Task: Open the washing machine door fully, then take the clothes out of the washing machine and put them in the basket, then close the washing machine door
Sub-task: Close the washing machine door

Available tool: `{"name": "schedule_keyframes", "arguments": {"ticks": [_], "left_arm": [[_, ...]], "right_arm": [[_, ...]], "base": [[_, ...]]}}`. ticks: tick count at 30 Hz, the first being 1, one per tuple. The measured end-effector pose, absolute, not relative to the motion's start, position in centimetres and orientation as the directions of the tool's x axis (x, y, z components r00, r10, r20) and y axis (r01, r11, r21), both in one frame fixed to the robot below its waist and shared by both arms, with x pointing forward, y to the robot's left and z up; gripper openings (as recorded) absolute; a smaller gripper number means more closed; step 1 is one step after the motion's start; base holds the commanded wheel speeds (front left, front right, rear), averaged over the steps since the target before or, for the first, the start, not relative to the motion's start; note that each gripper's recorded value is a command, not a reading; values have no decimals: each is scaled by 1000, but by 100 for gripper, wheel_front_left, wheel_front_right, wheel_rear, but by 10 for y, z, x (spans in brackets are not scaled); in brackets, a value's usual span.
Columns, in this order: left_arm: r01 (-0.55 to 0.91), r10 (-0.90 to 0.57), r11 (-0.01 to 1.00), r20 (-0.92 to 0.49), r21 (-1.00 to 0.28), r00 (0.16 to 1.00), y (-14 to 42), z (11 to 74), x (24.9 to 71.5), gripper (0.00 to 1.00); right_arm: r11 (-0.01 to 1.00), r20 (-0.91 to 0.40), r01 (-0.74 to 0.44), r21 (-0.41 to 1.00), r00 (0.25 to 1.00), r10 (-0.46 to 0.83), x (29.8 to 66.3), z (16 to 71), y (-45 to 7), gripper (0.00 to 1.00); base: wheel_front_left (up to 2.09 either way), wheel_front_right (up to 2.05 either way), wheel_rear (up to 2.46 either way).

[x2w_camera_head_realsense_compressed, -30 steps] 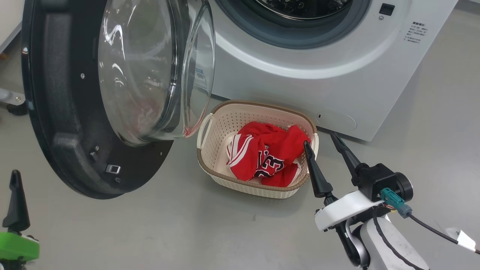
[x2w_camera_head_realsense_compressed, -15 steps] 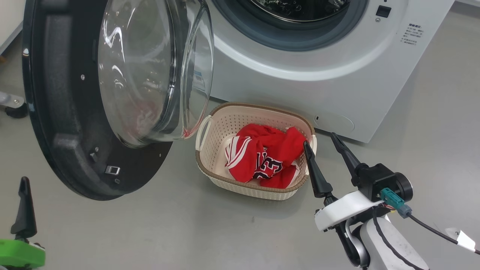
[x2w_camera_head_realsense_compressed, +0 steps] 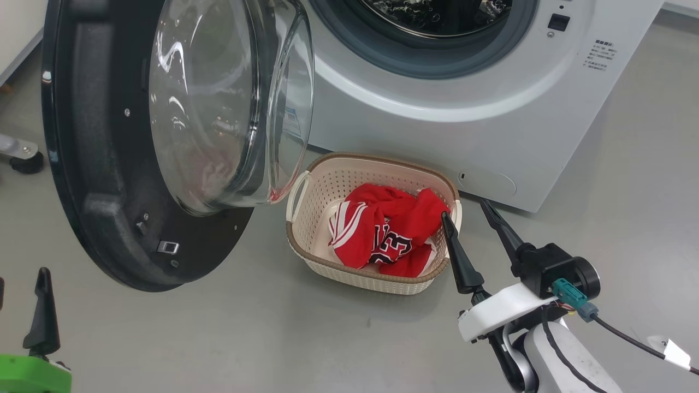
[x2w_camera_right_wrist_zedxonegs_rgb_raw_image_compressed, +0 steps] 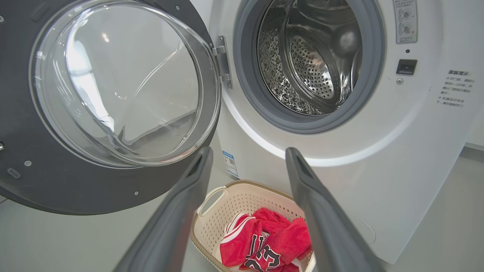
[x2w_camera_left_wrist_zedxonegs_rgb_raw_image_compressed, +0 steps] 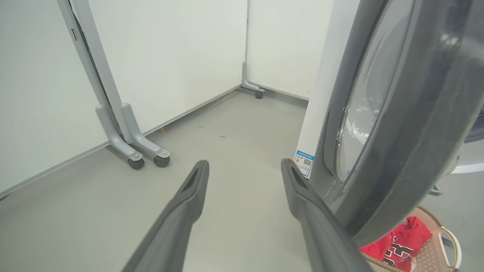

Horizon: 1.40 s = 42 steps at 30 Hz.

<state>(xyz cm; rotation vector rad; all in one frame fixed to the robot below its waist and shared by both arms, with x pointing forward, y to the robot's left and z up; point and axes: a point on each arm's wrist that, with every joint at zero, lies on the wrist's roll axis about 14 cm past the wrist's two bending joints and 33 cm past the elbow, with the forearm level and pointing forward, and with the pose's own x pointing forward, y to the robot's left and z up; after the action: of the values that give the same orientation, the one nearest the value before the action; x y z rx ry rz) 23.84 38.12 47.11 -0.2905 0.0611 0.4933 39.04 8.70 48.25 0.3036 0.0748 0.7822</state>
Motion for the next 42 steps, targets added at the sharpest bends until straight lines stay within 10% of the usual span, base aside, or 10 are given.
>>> {"name": "schedule_keyframes", "arguments": {"ticks": [14,15,16,34,42], "left_arm": [[-466,446,850,-134,-246,885,382,468,237,100],[-463,443,851,-135,-246,886,382,468,238,32],[-462,441,852,-135,-246,887,382,468,238,0],[-452,460,874,4,-180,888,423,526,255,0],[-484,554,719,-8,-498,832,450,537,260,0]], "right_arm": [[671,45,-681,295,711,702,390,483,86,100],[671,45,-680,295,711,701,390,483,86,100],[671,45,-680,295,712,701,390,483,85,100],[669,36,-676,308,711,702,392,477,87,100],[666,30,-678,312,707,706,391,474,88,100]], "base": [[0,0,0],[0,0,0],[0,0,0],[0,0,0],[0,0,0]]}}
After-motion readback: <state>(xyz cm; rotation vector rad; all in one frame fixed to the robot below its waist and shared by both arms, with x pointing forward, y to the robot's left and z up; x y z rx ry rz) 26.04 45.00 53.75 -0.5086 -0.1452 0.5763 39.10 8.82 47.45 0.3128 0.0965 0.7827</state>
